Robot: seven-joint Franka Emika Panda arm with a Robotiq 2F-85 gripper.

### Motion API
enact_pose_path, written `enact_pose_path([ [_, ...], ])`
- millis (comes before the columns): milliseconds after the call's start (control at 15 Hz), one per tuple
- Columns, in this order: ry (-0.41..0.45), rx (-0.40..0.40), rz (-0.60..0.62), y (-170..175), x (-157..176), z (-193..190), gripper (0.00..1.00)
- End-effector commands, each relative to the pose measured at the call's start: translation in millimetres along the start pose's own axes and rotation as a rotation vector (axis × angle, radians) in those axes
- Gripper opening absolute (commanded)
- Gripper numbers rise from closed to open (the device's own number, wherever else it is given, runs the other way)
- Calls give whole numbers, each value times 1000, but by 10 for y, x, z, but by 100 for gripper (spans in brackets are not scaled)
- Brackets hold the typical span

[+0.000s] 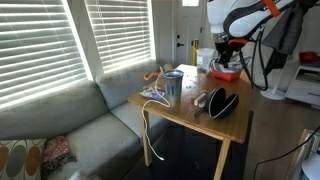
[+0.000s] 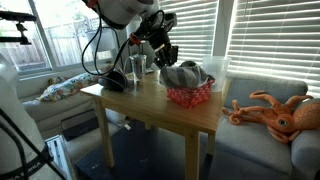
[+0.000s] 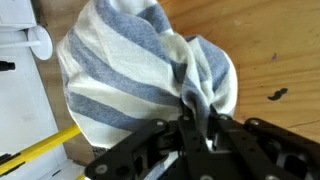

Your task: Put the striped towel on the brown table

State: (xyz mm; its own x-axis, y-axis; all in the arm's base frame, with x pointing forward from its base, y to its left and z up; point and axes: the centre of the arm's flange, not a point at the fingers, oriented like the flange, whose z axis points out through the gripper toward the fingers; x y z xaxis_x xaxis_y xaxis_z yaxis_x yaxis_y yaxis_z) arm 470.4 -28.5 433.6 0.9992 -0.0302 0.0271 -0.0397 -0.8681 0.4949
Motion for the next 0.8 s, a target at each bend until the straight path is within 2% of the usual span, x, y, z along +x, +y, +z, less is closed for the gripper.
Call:
enact_pose_path([
  [0, 29, -42, 30, 140, -70, -208, 3],
  [400, 74, -69, 43, 237, -128, -518, 3],
  [733, 51, -81, 9, 128, -37, -435, 3],
])
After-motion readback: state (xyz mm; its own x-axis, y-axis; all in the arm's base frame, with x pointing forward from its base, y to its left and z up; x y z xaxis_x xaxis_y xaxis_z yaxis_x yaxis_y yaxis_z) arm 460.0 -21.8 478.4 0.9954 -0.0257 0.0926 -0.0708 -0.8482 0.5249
